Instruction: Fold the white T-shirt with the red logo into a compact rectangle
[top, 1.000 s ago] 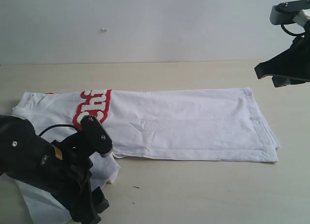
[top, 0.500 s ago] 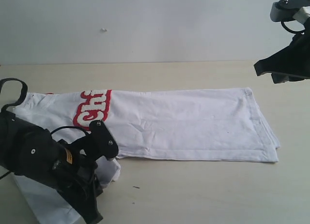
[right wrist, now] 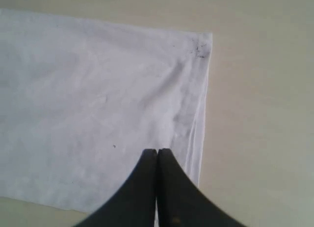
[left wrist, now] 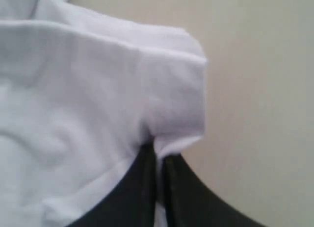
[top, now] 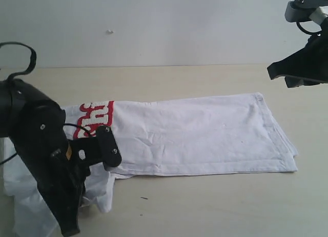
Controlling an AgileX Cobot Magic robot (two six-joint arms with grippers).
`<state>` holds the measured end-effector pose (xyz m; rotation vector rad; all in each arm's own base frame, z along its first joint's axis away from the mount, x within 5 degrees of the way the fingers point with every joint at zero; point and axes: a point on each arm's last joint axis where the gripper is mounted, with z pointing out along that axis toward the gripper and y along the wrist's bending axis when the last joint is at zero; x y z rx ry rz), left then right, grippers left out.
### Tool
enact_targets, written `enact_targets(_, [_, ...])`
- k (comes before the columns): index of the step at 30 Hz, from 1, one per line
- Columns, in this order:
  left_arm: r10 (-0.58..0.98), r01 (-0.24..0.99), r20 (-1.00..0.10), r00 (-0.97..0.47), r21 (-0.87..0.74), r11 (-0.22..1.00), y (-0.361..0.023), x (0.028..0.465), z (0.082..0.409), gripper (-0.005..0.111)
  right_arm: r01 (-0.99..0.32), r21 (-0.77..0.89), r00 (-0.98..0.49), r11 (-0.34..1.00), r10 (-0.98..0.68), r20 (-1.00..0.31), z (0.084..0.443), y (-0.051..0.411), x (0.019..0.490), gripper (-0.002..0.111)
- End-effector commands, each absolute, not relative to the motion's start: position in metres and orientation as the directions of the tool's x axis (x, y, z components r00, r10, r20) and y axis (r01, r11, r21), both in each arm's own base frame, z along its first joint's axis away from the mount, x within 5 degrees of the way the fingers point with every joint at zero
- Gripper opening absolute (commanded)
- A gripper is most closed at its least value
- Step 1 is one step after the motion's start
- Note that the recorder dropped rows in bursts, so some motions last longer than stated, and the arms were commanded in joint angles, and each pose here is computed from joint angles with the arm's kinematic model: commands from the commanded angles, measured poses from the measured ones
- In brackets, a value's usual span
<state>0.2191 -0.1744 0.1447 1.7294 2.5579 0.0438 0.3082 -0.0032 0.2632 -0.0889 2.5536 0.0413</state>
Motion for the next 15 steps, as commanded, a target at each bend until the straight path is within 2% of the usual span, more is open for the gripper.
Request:
enact_targets(1, [0.949,0.928,0.032,-0.312,0.224,0.298,-0.168,0.235,0.175,0.000,-0.072,0.011,-0.816,0.997,-0.052,-0.576,0.265,-0.004,0.308,0.000])
enact_targets(5, [0.977,0.912,0.027,-0.211,0.366,0.187,-0.171,0.251,0.189,0.000,-0.072,0.011,-0.816,0.997,-0.052,-0.576,0.265,-0.004,0.308,0.000])
enact_targets(8, [0.997,0.879,0.018,-0.073,0.474,0.056,-0.176,0.263,0.195,0.000,-0.072,0.011,-0.816,0.997,-0.052,-0.576,0.265,-0.004,0.308,0.000])
enact_targets(12, [0.989,0.777,0.020,0.144,0.617,-0.125,-0.187,0.276,0.204,0.000,-0.071,0.010,-0.813,0.997,-0.052,-0.580,0.266,-0.004,0.308,0.000])
enact_targets(15, [0.954,0.685,0.068,0.291,0.681,-0.258,-0.196,0.283,0.204,0.000,-0.071,0.010,-0.812,0.997,-0.052,-0.581,0.266,-0.004,0.308,0.000])
